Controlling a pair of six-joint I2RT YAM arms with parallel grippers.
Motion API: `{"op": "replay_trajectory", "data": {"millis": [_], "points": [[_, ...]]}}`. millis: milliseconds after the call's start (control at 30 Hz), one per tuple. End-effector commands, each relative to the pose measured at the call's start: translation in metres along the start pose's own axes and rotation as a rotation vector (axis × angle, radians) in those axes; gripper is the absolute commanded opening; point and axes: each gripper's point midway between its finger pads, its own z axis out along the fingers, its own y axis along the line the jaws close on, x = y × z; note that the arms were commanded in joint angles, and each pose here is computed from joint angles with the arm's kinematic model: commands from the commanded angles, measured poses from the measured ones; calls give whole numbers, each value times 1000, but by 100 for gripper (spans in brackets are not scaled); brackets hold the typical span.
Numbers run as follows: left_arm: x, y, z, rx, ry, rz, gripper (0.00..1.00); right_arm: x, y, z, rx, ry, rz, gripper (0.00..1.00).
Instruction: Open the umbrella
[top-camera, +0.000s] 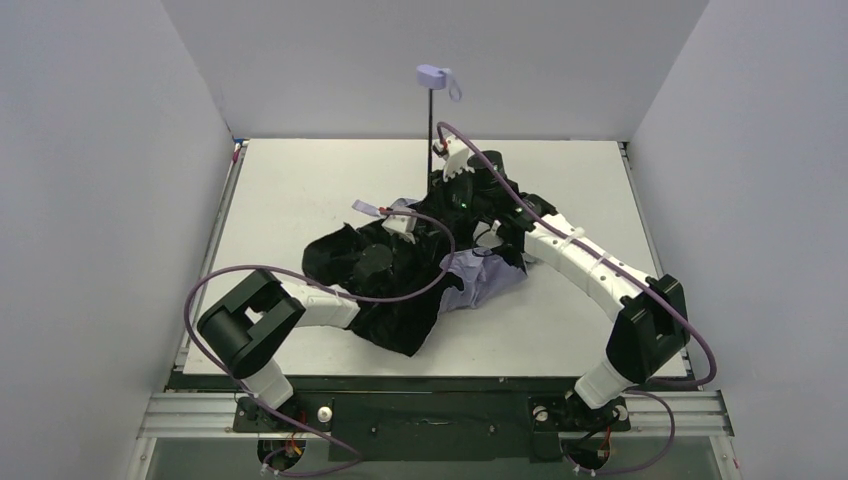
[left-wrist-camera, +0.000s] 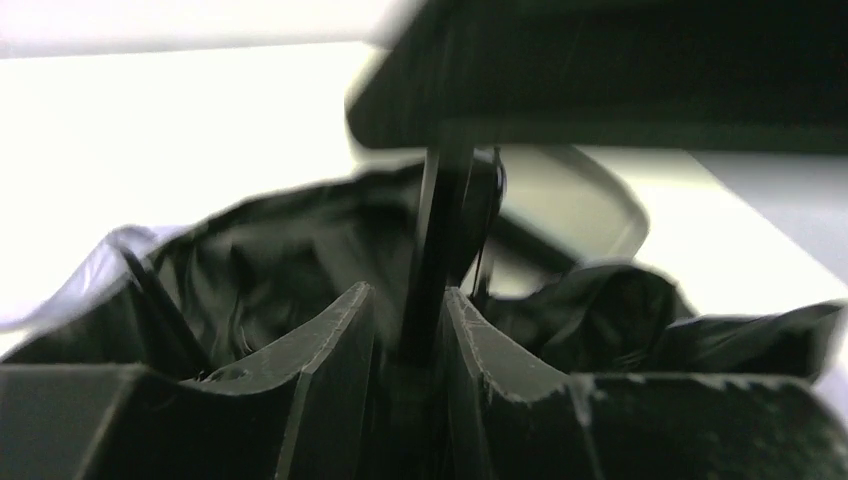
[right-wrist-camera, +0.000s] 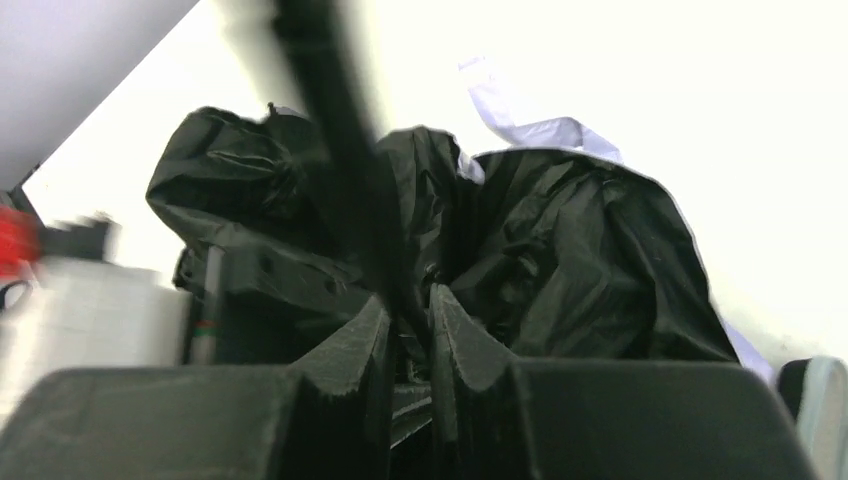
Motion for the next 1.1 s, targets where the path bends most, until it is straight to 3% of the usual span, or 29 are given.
{"op": "replay_trajectory", "data": {"millis": [0,233,333,400,467,500,567,600,800,1067], "points": [[160,62,-89,-162,603,145,28,-229,71,-109,-172,-742,-124,0],[160,66,-88,-191,611,150,29,-240,81,-125,-194,-782,-134,0],[166,67,-87,-195,614,148,30,-206,69,-100,-173,-701,-155,0],[166,68,-81,-192,601,154,36,-179,62,-83,-163,-635,-176,0],[158,66,-72,-169,571,162,58,-154,56,-71,-154,-576,-190,0],[151,64,-68,-145,550,174,64,-142,53,-65,-151,-544,-190,0],[142,64,-64,-120,539,198,84,-131,51,-63,-149,-520,-199,0],[141,63,-64,-106,538,209,98,-131,51,-63,-148,-519,-203,0],[136,42,-79,49,515,290,97,-154,55,-72,-151,-568,-222,0],[141,73,-88,-50,553,349,97,-203,65,-102,-149,-682,-249,0]]}}
